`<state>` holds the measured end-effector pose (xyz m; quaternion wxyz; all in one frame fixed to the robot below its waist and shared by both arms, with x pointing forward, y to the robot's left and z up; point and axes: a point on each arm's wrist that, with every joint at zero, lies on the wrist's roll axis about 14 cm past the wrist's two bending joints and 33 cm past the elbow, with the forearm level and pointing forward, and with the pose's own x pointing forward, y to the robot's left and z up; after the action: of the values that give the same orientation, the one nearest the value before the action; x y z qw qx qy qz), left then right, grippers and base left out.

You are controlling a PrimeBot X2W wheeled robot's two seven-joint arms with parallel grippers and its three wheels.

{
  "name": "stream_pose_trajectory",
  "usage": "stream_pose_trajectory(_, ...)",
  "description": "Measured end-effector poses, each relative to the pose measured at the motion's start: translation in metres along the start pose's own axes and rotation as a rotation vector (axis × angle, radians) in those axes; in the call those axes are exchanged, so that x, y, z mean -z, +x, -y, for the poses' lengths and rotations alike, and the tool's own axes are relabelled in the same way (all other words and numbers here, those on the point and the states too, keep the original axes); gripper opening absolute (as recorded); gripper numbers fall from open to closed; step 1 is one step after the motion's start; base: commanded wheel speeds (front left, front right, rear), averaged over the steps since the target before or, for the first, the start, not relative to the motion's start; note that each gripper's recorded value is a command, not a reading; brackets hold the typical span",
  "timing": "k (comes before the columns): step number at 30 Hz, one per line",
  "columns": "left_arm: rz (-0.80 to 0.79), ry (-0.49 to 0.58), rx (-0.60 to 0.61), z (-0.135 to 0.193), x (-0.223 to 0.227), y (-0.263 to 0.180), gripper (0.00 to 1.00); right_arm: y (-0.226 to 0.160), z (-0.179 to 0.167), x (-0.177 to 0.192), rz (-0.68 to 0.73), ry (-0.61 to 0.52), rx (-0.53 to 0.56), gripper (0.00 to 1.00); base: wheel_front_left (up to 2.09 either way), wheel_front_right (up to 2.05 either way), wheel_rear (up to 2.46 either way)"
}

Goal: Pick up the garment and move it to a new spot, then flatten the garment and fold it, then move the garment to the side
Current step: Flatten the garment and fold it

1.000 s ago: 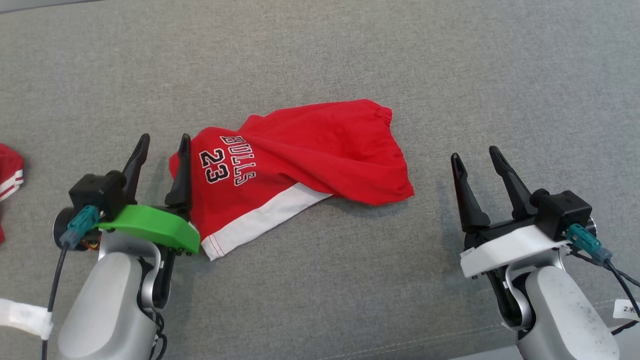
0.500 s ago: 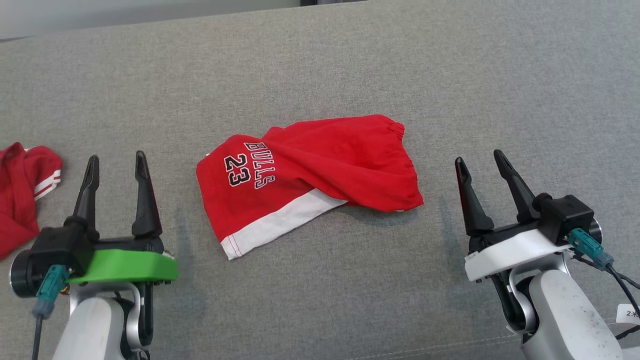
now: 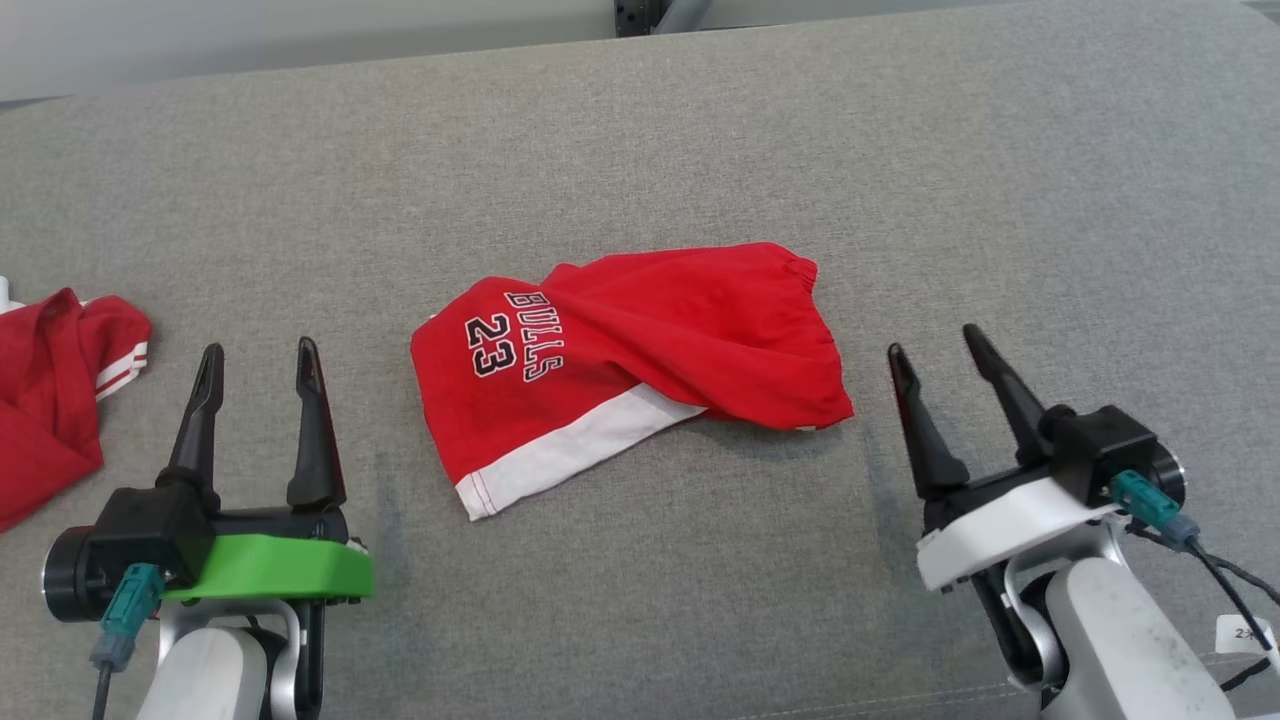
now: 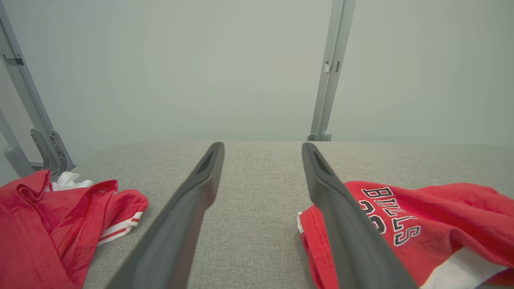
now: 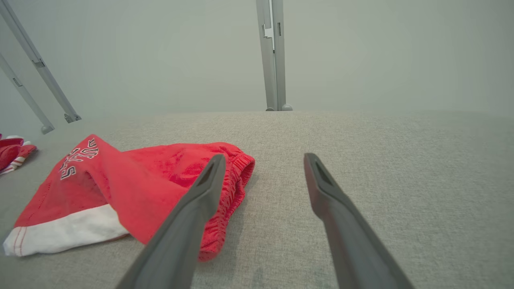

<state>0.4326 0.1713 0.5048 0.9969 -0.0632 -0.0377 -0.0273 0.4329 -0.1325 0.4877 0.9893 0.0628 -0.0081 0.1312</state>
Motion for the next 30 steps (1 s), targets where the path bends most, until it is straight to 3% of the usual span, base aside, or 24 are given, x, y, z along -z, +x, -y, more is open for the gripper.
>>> stream_pose_trajectory(8,-0.027,-0.005,0.002,0.001,0.009,-0.002,1.0,-0.014,-0.048,0.049,-0.174,0.014,-0.156,1.0,0.0,0.0,0.0)
stream_pose_trajectory(14,-0.046,-0.014,-0.001,0.002,0.016,0.0,1.0,-0.008,-0.046,0.061,-0.206,-0.063,-0.185,1.0,0.0,0.0,0.0)
stream_pose_trajectory(15,-0.047,-0.014,-0.001,0.002,0.017,0.001,1.0,-0.005,-0.046,0.061,-0.206,-0.081,-0.191,0.46,0.0,0.0,0.0)
stream_pose_trajectory(17,-0.048,-0.016,0.002,0.002,0.017,0.002,1.0,0.0,-0.048,0.063,-0.206,-0.089,-0.2,0.0,0.0,0.0,0.0)
stream_pose_trajectory(24,-0.053,-0.018,0.0,0.002,0.021,0.005,1.0,0.002,-0.068,0.059,-0.22,-0.154,-0.311,0.0,0.0,0.0,0.0)
stream_pose_trajectory(30,-0.056,-0.024,0.002,0.003,0.023,0.007,1.0,-0.002,-0.074,0.036,-0.217,-0.202,-0.368,0.0,0.0,0.0,0.0)
